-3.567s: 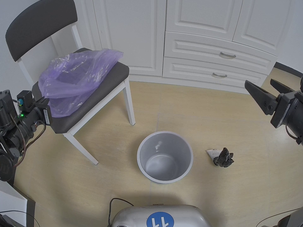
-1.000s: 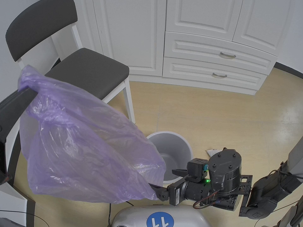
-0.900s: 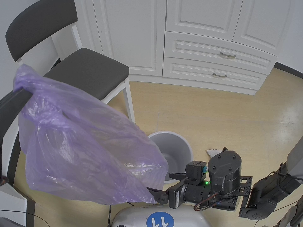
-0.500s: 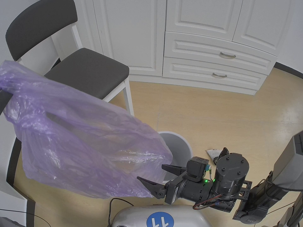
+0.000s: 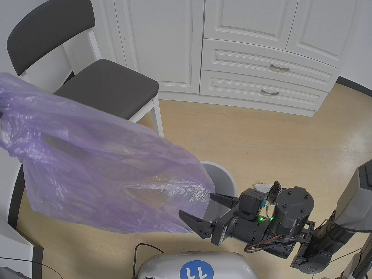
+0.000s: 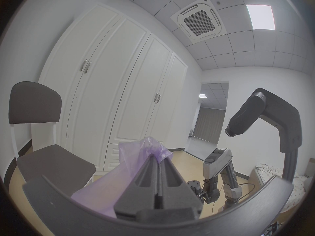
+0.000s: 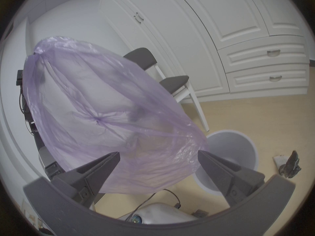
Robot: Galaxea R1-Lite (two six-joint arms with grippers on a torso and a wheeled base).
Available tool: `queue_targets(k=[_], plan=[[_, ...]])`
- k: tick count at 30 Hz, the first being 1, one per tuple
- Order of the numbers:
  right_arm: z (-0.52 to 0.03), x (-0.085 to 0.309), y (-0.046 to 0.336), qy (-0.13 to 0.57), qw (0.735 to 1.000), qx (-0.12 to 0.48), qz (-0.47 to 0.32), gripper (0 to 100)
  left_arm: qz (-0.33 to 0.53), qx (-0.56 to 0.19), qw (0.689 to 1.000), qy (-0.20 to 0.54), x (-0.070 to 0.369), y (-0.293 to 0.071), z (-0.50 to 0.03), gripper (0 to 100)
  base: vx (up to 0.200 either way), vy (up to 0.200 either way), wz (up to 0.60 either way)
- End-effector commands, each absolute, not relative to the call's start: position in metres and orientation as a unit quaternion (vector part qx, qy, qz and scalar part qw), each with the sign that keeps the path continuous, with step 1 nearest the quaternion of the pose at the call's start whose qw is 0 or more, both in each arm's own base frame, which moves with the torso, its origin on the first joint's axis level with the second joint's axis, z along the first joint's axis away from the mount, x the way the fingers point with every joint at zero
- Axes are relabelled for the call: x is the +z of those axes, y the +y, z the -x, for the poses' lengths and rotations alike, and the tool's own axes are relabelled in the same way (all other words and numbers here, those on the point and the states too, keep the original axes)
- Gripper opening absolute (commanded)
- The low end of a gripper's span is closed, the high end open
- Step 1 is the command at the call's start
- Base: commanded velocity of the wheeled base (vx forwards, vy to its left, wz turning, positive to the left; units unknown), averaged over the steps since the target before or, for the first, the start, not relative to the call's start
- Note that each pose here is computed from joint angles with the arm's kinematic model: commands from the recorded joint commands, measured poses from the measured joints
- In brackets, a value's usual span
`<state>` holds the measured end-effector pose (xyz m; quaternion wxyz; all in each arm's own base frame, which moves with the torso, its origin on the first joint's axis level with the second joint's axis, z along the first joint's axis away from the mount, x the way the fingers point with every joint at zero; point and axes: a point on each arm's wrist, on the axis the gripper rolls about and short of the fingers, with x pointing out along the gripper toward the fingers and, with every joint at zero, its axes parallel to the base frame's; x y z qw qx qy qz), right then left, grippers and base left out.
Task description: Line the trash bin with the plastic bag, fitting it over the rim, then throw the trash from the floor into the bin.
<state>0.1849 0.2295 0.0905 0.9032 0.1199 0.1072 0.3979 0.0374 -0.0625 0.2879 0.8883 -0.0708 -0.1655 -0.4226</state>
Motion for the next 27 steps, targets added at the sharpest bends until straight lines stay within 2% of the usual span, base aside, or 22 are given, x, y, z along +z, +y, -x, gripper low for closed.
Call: queue_targets(k=[1,9,19,23,25,27], plan=[[-0.181,0.110,0.221,0.078,0.906,0.396,-0.129,100,0.071,-0.422,0.888,-0.166,0.288,-0.062,-0.037,0,0.000,0.000,0.00],[-0.195,0.098,0.213,0.092,0.922,0.368,-0.080,100,0.073,-0.422,0.888,-0.170,0.289,-0.060,-0.036,0,0.000,0.000,0.00],[-0.209,0.081,0.222,0.116,0.919,0.364,-0.097,100,0.071,-0.431,0.883,-0.171,0.288,-0.060,-0.036,0,0.000,0.000,0.00],[-0.214,0.079,0.222,0.136,0.909,0.369,-0.140,100,0.072,-0.434,0.881,-0.174,0.289,-0.059,-0.035,0,0.000,0.000,0.00],[-0.213,0.072,0.223,0.158,0.888,0.401,-0.163,100,0.072,-0.434,0.881,-0.173,0.288,-0.059,-0.035,0,0.000,0.000,0.00],[-0.214,0.067,0.222,0.160,0.882,0.408,-0.172,100,0.073,-0.434,0.881,-0.175,0.289,-0.058,-0.035,0,0.000,0.000,0.00]])
